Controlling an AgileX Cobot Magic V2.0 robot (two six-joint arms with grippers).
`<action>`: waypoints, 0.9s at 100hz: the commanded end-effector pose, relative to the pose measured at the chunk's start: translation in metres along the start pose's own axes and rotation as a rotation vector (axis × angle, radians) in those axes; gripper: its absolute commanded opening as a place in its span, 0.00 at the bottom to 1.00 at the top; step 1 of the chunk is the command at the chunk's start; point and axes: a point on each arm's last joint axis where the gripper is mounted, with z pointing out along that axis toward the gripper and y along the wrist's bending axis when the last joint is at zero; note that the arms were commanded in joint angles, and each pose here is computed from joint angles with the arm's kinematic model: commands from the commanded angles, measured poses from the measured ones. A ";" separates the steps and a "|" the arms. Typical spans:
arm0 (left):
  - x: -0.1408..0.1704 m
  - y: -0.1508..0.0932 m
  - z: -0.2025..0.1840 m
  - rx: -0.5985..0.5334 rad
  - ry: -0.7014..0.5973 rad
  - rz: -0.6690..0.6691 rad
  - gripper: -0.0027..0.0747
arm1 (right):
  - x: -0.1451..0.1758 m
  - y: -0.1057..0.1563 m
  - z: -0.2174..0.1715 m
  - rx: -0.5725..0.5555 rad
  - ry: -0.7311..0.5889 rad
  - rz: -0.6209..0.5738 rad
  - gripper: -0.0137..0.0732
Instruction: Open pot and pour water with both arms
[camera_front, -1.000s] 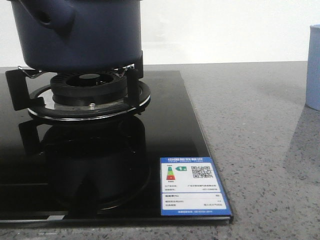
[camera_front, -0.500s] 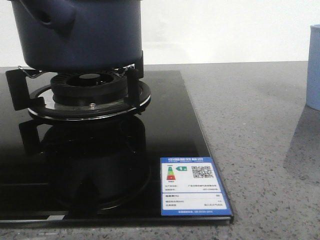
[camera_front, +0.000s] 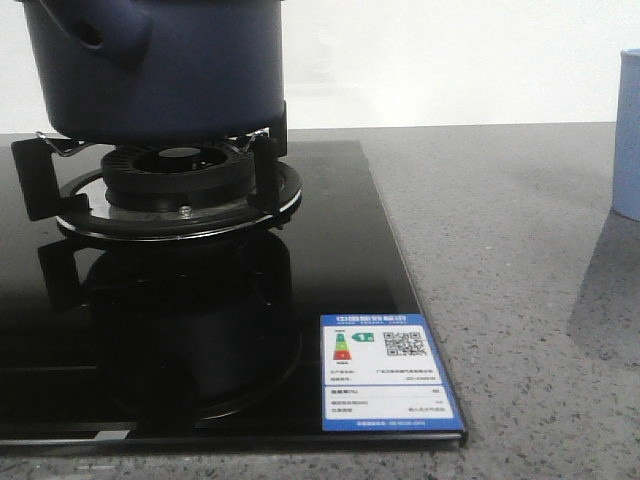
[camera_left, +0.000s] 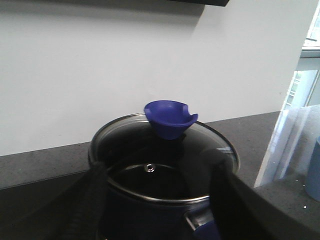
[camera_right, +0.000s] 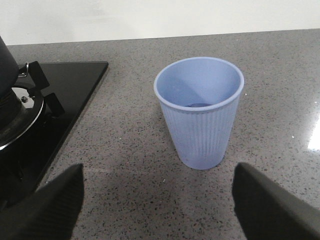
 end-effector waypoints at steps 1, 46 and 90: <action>-0.022 -0.004 0.014 0.009 -0.088 0.013 0.69 | -0.017 0.001 -0.003 -0.002 -0.097 -0.010 0.83; -0.018 -0.010 0.110 -0.005 0.006 0.062 0.74 | -0.017 0.002 -0.003 -0.005 -0.093 -0.005 0.83; -0.021 -0.009 0.152 -0.032 -0.011 0.068 0.75 | -0.017 0.002 -0.003 -0.005 -0.093 -0.003 0.83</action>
